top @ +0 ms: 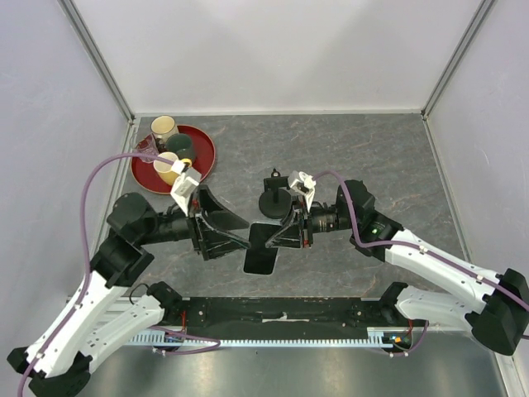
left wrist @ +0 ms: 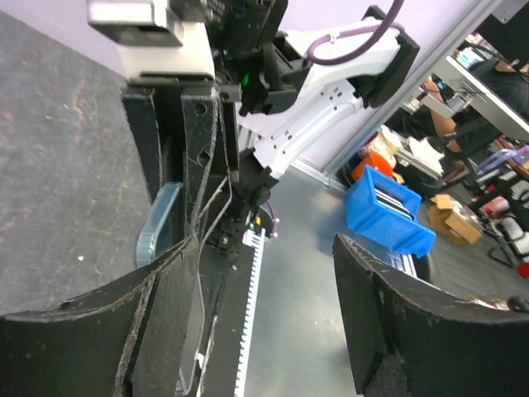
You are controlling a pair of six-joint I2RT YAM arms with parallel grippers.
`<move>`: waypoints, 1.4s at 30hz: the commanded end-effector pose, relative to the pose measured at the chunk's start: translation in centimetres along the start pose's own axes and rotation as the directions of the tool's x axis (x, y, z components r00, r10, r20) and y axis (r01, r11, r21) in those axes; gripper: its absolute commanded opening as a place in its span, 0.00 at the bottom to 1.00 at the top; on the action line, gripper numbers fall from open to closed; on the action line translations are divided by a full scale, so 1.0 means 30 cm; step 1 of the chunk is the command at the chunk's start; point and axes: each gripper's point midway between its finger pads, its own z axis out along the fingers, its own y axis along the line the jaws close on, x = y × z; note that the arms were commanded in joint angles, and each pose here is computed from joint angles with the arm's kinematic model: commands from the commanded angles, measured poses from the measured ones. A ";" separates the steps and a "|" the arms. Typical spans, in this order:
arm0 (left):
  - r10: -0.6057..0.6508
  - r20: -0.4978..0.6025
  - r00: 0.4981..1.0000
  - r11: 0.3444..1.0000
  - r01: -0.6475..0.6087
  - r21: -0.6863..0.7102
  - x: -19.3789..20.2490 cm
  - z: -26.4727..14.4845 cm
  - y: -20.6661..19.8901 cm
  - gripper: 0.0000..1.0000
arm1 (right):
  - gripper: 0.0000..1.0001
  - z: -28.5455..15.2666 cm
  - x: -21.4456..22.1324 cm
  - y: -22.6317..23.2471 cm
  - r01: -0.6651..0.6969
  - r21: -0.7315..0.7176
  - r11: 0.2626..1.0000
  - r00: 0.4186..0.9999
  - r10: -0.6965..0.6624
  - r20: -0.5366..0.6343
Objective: Place the phone on the phone stand
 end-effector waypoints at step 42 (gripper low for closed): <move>0.008 0.225 0.974 1.000 -0.007 -0.005 -0.137 0.020 0.002 0.02 | 0.85 0.083 -0.096 0.127 0.005 -0.155 0.988 0.990 0.017 0.141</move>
